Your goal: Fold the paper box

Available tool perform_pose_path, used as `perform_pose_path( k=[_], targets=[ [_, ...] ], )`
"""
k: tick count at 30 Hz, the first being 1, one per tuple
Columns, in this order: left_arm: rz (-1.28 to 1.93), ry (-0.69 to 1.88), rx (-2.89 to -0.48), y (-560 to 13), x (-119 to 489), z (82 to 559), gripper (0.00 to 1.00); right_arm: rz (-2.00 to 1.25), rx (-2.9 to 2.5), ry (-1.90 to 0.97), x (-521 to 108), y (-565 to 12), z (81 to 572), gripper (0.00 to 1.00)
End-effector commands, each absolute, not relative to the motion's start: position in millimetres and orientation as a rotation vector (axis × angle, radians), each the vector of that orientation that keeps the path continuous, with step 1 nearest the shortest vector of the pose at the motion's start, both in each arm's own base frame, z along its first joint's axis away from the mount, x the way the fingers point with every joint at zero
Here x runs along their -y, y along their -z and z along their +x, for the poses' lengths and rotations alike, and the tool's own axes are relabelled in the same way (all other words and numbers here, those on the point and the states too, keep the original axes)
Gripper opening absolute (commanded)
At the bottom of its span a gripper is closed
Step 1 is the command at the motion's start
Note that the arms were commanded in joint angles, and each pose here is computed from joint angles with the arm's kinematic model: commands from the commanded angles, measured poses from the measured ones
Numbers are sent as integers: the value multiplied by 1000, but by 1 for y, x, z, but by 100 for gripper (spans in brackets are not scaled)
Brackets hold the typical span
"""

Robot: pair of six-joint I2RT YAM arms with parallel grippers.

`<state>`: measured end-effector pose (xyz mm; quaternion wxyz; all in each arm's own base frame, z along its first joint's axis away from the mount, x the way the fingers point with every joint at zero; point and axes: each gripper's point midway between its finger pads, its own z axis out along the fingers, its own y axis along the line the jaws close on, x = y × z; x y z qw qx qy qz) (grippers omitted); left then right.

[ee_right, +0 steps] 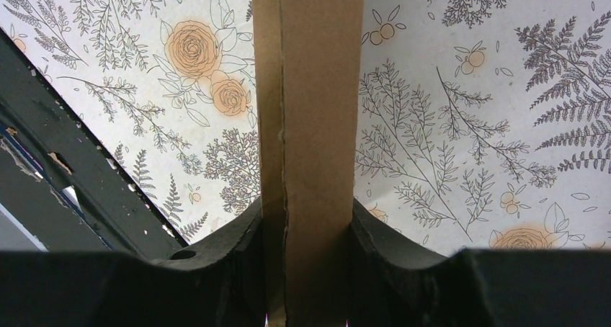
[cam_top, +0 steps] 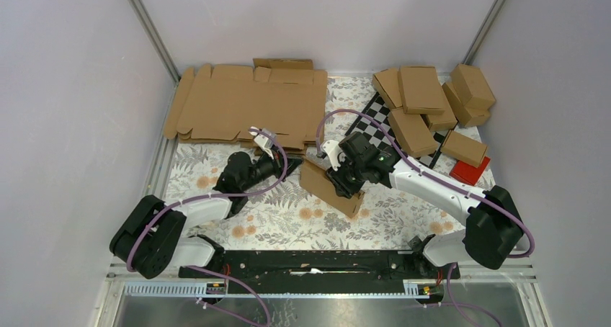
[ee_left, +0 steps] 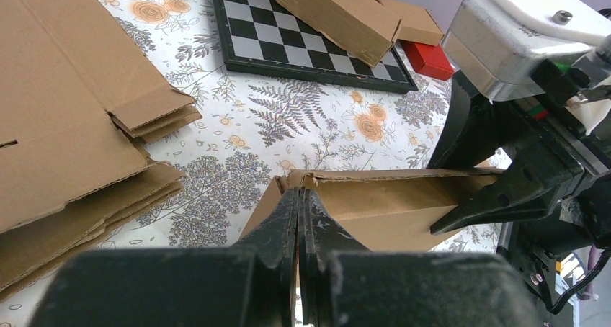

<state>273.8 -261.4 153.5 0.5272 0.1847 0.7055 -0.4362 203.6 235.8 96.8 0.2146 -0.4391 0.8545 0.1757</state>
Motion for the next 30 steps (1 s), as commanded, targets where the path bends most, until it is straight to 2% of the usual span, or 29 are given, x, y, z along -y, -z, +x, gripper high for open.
perform_pose_path(
  k=[1,11,17,21,25,30],
  targets=[
    [464,1011,-1801,-125,259,268,0,-1229,-2343,-480,-238,-101,208,30],
    [474,903,-1934,-87,259,258,0,-1217,-2337,-449,-236,-103,213,30],
    [496,897,-1897,-94,263,251,0,-1222,-2341,-449,-236,-101,212,30],
    [466,863,-1961,-95,260,256,0,-1222,-2342,-454,-236,-101,211,30],
    [365,891,-1861,-136,253,257,33,-1221,-2337,-449,-234,-102,211,31],
    [253,950,-1789,-181,247,257,66,-1225,-2334,-446,-233,-102,210,31]
  ],
)
